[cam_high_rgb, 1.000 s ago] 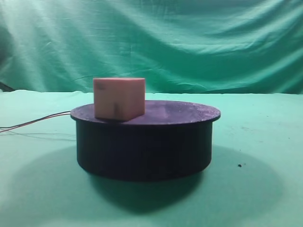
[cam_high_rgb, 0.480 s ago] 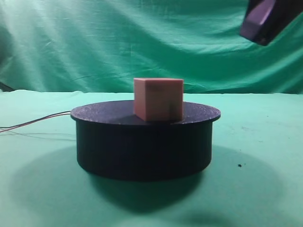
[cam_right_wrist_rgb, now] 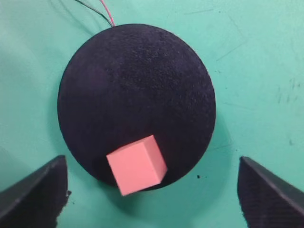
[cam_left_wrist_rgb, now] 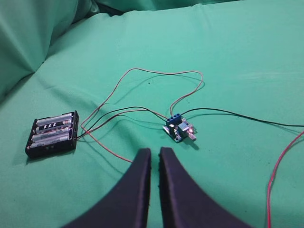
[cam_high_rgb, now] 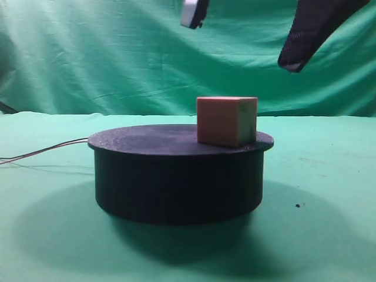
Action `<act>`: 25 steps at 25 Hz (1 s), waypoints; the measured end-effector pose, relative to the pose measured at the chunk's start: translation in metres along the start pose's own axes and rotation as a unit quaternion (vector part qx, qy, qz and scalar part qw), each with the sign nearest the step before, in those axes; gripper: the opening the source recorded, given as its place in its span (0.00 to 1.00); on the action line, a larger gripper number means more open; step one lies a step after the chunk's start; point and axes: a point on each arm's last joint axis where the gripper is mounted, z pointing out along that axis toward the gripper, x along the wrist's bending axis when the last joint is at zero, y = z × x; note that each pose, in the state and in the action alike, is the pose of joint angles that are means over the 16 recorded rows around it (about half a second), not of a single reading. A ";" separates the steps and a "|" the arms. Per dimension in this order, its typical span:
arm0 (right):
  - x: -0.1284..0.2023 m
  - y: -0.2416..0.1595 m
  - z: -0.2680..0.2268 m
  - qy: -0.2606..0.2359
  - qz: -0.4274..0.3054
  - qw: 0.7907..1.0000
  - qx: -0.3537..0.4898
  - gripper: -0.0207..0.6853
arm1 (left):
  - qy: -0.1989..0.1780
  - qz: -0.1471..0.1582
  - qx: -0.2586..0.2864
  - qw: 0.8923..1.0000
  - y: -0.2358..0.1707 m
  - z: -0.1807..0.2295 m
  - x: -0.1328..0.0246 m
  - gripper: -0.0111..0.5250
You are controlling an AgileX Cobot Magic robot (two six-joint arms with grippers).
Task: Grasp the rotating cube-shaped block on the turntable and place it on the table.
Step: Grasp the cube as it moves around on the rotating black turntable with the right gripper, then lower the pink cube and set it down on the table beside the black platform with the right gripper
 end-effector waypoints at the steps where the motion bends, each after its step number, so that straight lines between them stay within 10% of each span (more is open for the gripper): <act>1: -0.001 0.001 0.003 -0.002 0.000 1.000 0.001 0.76 | 0.000 0.000 0.000 1.000 0.000 0.000 0.000 0.02; 13: -0.007 0.011 -0.015 -0.064 -0.026 0.997 -0.034 0.38 | 0.000 0.000 0.000 1.000 0.000 0.000 0.000 0.02; 25: -0.037 -0.026 -0.017 -0.143 0.019 0.989 -0.028 0.36 | 0.000 0.000 0.000 1.000 0.000 0.000 0.000 0.02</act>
